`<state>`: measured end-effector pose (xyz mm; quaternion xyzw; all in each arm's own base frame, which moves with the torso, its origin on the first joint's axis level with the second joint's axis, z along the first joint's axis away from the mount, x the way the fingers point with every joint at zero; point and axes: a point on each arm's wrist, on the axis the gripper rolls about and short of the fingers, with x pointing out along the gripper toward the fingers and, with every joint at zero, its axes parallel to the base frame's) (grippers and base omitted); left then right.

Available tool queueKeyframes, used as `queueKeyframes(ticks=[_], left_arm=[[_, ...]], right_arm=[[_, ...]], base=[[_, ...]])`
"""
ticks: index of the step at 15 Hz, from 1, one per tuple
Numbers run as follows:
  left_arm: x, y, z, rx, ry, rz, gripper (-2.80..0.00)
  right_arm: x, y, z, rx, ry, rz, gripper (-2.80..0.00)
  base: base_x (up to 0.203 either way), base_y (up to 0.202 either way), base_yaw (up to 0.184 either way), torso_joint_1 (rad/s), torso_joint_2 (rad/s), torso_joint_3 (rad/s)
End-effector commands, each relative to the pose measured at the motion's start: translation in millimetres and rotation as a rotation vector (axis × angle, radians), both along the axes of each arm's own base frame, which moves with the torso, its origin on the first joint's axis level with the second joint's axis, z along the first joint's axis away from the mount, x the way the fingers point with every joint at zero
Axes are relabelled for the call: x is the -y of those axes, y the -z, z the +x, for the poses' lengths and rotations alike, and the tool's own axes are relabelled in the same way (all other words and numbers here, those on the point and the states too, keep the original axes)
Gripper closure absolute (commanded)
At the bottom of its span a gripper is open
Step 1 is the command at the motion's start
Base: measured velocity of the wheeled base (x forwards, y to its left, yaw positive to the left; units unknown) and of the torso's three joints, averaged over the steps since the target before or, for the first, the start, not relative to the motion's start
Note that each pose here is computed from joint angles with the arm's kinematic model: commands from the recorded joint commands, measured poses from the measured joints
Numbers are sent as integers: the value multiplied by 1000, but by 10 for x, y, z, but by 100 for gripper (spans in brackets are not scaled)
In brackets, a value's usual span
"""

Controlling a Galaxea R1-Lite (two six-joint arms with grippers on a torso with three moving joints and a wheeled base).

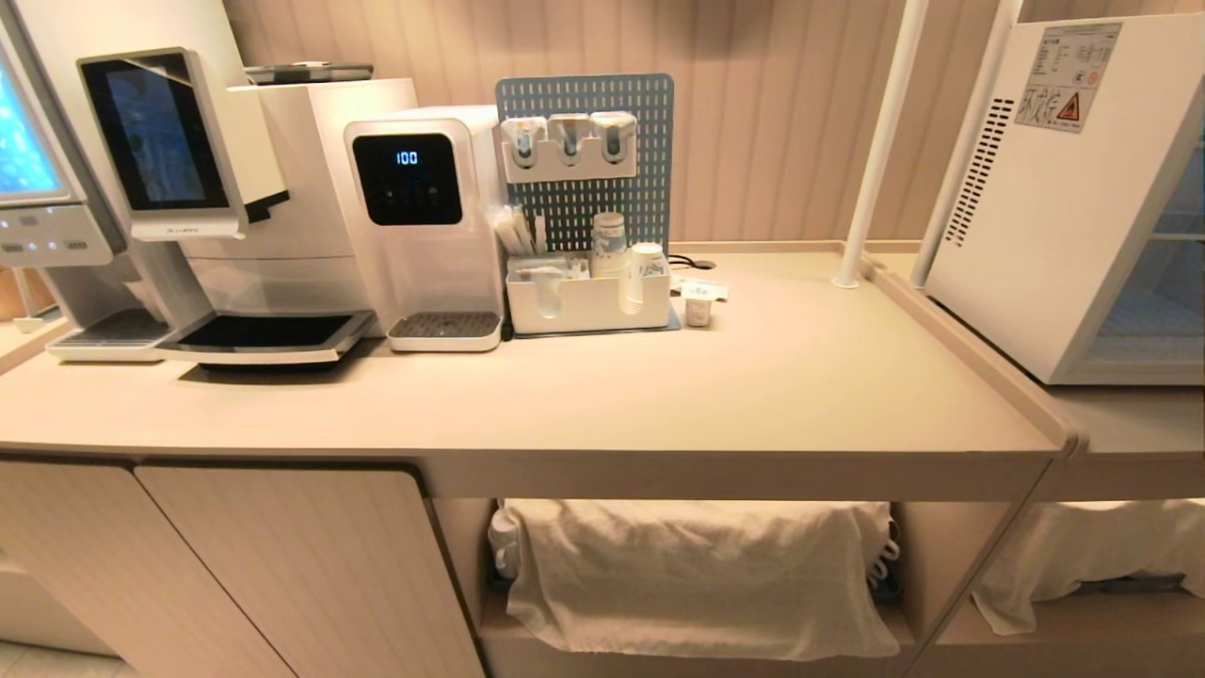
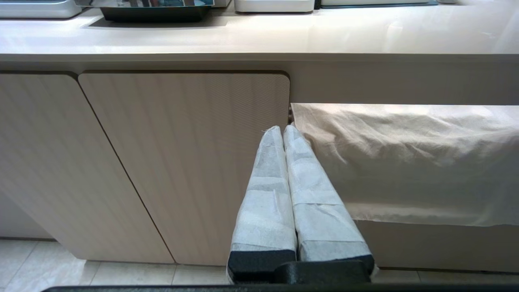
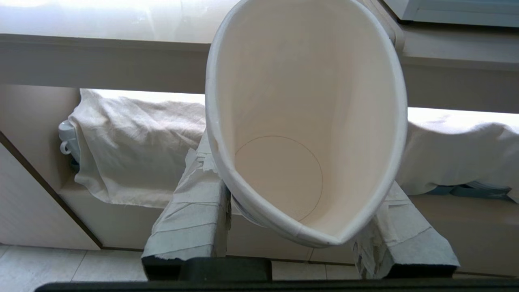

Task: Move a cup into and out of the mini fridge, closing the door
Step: Place the paper cup on the table

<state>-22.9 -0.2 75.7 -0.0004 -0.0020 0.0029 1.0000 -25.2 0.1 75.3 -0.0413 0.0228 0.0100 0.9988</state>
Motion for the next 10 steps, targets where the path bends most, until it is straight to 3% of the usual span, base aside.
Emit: queueKeyframes(ticks=[1,7,10], left_arm=[[0,0,0,1,0,-1,0],[0,1,0,-1,-2,-1,0],[0,0,0,0,-2,-1,0]], right_arm=[[0,0,0,1,-2,-3,0],[1,1,0,-1,3,0,0],[1,1,0,-1,3,9,0]], base=[[0,0,0,0,0,0],[173,0,0,3,5,3],[24,0,-1,2,6,1]])
